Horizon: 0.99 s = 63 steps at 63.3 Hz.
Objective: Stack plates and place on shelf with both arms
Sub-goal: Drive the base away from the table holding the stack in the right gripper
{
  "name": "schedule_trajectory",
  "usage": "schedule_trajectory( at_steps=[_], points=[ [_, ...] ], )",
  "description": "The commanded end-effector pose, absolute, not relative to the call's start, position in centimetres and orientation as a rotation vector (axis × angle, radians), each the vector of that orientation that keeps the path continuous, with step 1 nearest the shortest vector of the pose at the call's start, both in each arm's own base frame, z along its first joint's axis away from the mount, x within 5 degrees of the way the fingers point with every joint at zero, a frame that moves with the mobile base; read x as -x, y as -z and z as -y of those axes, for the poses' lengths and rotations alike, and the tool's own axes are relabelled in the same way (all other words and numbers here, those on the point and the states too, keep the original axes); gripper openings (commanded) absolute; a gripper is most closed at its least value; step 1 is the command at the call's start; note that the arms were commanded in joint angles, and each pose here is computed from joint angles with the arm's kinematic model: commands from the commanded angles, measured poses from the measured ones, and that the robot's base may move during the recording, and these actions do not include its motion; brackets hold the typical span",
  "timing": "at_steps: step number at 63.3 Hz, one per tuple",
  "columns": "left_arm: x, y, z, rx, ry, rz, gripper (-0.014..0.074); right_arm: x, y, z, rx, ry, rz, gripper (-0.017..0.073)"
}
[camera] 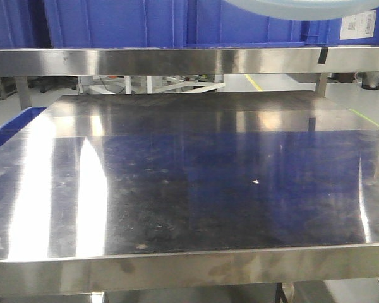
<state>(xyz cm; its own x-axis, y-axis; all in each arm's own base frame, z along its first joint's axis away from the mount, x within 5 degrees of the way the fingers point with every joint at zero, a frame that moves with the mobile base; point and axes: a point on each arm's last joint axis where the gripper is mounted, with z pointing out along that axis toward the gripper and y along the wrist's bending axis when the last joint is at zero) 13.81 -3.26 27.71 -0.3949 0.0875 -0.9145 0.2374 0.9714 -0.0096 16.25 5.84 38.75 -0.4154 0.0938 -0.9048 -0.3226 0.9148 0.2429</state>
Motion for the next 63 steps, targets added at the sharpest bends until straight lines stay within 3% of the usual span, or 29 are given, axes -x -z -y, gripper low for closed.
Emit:
schedule_trajectory(
  at_steps=[1,63],
  points=[
    [-14.14,-29.37,3.25,-0.202,0.174,-1.870,0.0084,-16.27,-40.75,-5.61,0.122,-0.480,-1.813,0.0056],
    [-14.14,-29.37,3.25,-0.202,0.174,-1.870,0.0084,-16.27,-40.75,-5.61,0.122,-0.480,-1.813,0.0056]
  ],
)
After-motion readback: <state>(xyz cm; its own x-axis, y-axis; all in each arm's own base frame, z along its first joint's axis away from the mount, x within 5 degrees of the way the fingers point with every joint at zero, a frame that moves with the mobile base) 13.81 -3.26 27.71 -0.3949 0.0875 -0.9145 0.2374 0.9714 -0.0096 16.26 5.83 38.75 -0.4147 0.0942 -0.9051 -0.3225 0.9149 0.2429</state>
